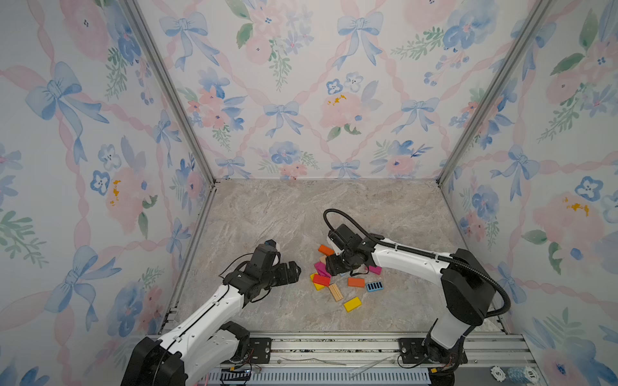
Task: Assemble the number 7 with building blocks
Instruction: Pick up the building block from the center of the board.
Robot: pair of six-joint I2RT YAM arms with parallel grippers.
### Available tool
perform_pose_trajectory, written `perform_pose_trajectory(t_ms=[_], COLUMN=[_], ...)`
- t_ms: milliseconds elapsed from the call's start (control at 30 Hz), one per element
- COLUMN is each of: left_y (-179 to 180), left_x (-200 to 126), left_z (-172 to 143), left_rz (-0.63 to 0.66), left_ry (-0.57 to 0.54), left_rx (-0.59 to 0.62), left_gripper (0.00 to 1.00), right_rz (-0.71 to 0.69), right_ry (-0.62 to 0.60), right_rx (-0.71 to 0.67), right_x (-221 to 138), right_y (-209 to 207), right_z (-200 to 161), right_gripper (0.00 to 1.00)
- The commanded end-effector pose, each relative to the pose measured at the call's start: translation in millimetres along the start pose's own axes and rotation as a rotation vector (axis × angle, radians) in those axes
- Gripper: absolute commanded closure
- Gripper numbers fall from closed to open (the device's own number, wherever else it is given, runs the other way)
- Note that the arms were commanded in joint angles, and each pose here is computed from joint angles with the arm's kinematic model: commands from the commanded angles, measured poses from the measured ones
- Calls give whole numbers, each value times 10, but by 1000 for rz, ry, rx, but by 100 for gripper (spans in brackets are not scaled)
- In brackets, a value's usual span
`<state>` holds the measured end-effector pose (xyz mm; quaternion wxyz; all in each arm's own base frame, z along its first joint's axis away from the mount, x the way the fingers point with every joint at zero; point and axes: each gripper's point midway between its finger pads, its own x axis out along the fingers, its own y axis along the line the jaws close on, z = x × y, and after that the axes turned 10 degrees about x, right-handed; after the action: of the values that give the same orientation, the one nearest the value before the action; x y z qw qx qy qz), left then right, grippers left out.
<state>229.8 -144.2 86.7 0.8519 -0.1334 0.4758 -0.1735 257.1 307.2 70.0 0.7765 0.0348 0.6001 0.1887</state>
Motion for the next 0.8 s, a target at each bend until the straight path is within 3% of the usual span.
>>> perform_pose_trajectory(t_ms=[0, 200, 367, 767], left_y=[29, 54, 77, 109], left_x=[-7, -1, -25, -46], left_z=[-41, 1, 25, 70], left_rz=[2, 14, 9, 11], left_ry=[10, 7, -3, -18], left_rx=[6, 1, -4, -7], left_gripper=[4, 4, 4, 4], right_rz=[-30, -29, -33, -14], right_ry=[44, -7, 21, 98], right_rx=[-17, -25, -10, -111], right_x=[115, 109, 252, 541], right_y=[-30, 16, -117, -158], right_z=[-40, 363, 607, 712], right_gripper=[37, 34, 35, 37])
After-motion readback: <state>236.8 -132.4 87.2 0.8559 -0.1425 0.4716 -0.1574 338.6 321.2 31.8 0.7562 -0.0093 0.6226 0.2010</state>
